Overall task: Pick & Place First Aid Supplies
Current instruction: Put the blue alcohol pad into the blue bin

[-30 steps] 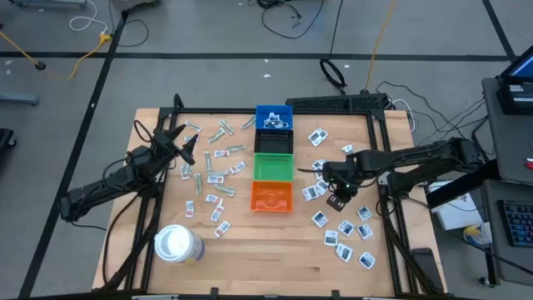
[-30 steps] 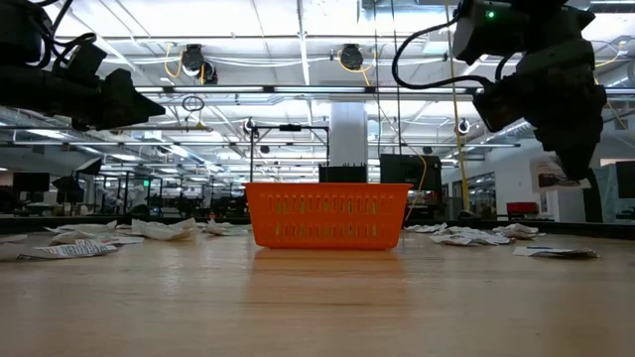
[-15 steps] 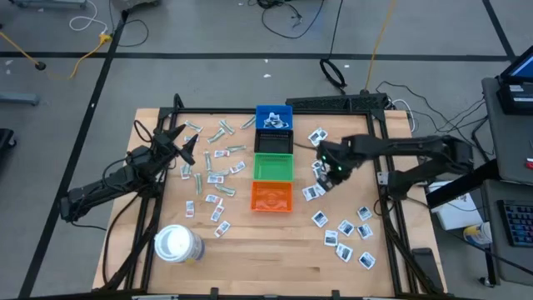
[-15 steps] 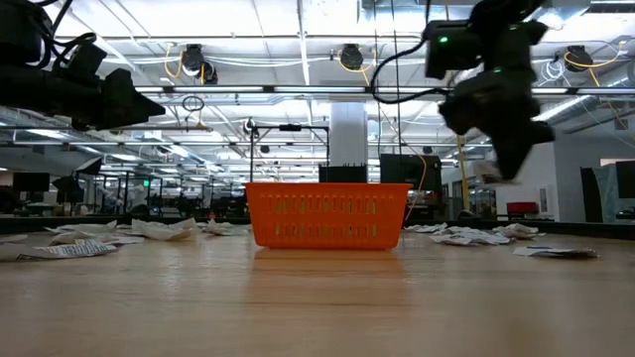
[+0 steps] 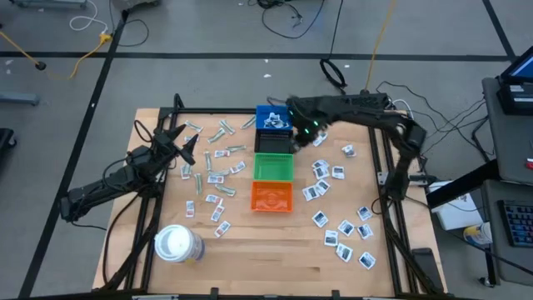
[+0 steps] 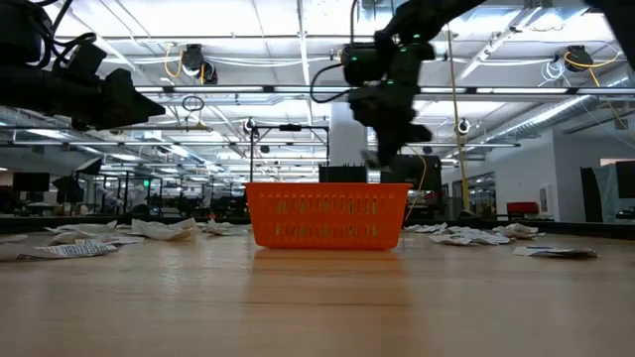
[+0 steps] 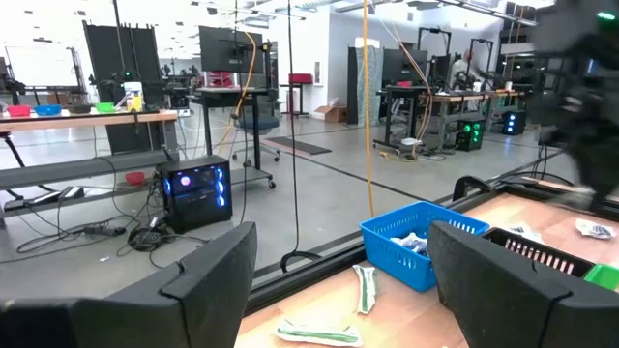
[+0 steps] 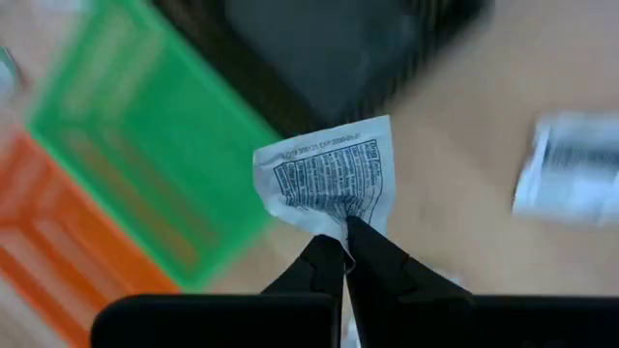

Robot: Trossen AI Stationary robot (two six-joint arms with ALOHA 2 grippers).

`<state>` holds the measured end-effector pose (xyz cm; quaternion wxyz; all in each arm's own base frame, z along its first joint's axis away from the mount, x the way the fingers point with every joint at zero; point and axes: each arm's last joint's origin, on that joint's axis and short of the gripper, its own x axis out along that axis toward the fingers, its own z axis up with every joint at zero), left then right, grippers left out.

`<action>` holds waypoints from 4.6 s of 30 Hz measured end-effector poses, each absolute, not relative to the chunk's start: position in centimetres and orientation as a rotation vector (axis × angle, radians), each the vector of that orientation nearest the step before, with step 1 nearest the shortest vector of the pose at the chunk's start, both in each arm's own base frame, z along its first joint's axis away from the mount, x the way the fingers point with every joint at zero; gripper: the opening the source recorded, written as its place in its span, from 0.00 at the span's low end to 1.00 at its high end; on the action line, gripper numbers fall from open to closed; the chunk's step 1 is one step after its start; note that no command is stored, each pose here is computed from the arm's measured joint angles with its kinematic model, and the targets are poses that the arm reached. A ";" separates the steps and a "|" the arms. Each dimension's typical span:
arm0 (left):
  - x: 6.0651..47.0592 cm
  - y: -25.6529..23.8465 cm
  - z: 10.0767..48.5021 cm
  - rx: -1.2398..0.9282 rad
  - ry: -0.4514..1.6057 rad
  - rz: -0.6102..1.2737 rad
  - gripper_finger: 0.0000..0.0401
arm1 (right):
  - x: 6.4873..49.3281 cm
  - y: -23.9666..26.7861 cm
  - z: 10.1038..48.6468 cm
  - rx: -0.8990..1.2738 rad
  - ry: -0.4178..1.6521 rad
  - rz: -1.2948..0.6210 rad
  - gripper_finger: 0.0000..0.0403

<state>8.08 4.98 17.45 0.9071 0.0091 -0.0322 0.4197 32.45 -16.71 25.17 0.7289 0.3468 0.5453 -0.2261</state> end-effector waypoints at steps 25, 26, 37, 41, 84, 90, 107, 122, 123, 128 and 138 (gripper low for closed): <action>8.1 5.0 17.4 0.019 -0.067 0.866 0.76 | 39.8 -27.7 20.5 0.629 1.038 -0.542 0.01; 8.1 5.0 17.4 0.019 -0.066 0.866 0.76 | 39.9 -27.8 20.6 0.608 1.030 -0.567 0.02; 8.1 5.0 17.4 0.019 -0.066 0.866 0.76 | 39.5 -27.7 20.4 0.607 1.071 -0.635 0.29; 8.1 5.0 17.4 0.019 -0.066 0.866 0.76 | 39.0 -27.4 21.3 0.625 1.079 -0.645 0.38; 8.1 5.0 17.4 0.019 -0.066 0.866 0.76 | 31.3 -7.2 26.7 1.047 1.128 -1.117 0.50; 8.1 5.0 17.4 0.019 -0.066 0.866 0.76 | 27.2 -2.4 25.9 1.058 1.149 -1.130 0.50; 8.1 5.0 17.4 0.019 -0.066 0.866 0.76 | 19.5 5.6 24.0 1.103 1.211 -1.104 0.50; 8.1 5.0 17.4 0.019 -0.066 0.866 0.76 | 18.7 9.4 19.1 1.189 1.313 -0.937 0.50; 8.1 5.0 17.4 0.019 -0.066 0.866 0.76 | 18.7 9.5 18.5 1.194 1.318 -0.926 0.50; 8.1 5.0 17.4 0.019 -0.066 0.866 0.76 | 18.3 9.9 16.4 1.205 1.395 -0.901 0.50; 8.1 5.0 17.4 0.019 -0.066 0.866 0.76 | 17.7 9.9 14.3 1.221 1.455 -0.857 0.49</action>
